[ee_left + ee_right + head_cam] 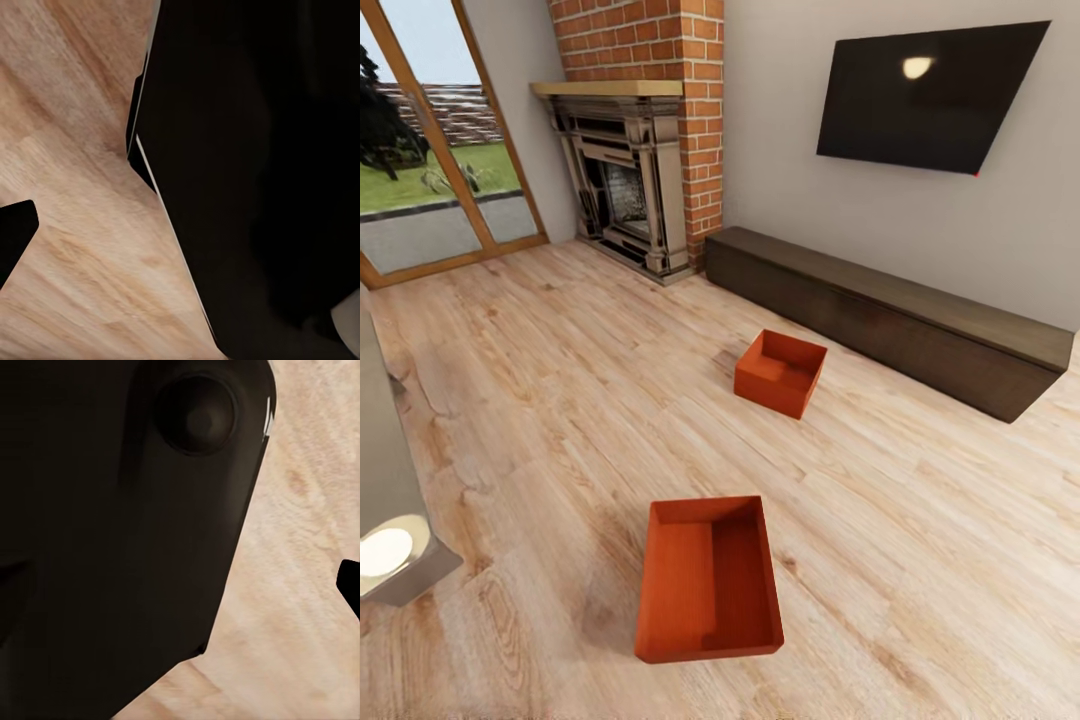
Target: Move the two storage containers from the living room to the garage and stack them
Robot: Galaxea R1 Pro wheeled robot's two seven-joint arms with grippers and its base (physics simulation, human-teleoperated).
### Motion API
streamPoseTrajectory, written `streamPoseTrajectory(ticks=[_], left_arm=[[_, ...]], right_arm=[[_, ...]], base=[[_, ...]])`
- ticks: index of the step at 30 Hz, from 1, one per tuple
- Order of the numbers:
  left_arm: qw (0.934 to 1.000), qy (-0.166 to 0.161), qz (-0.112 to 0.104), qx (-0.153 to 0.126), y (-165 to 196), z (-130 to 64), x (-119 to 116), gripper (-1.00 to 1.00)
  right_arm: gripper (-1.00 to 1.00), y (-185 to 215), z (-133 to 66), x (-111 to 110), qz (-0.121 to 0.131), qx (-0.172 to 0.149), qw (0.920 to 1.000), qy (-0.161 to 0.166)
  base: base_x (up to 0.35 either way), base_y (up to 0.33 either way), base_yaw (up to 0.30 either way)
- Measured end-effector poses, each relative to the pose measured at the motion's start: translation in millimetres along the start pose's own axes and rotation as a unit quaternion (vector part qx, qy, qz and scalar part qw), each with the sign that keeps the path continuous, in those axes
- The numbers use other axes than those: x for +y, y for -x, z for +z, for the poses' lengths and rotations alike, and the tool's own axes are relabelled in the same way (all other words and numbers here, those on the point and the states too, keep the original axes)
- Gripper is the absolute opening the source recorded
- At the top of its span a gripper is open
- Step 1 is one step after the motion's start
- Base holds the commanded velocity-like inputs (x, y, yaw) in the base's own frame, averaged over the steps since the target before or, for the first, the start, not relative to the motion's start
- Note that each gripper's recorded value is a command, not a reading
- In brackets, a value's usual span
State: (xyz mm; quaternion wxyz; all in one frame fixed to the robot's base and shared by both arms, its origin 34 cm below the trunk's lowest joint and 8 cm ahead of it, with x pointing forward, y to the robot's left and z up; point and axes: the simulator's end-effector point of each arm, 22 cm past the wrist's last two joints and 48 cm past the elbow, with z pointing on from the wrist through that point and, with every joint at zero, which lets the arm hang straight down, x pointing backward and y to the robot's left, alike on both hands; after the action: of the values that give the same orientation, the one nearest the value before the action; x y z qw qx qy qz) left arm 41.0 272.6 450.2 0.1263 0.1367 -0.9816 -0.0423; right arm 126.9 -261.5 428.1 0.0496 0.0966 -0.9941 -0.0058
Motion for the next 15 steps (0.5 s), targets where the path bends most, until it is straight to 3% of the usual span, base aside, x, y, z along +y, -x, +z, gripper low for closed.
streamPoseTrajectory(ticks=[15], left_arm=[[0.9999, 0.004, 0.001, 0.011, -8.6, 0.0, 3.1, 1.0]], right_arm=[[1.0, -9.2, 0.5, 1.8, 0.0, 0.012, 0.9999, 0.002]], base=[[0.0, 0.0, 0.0]])
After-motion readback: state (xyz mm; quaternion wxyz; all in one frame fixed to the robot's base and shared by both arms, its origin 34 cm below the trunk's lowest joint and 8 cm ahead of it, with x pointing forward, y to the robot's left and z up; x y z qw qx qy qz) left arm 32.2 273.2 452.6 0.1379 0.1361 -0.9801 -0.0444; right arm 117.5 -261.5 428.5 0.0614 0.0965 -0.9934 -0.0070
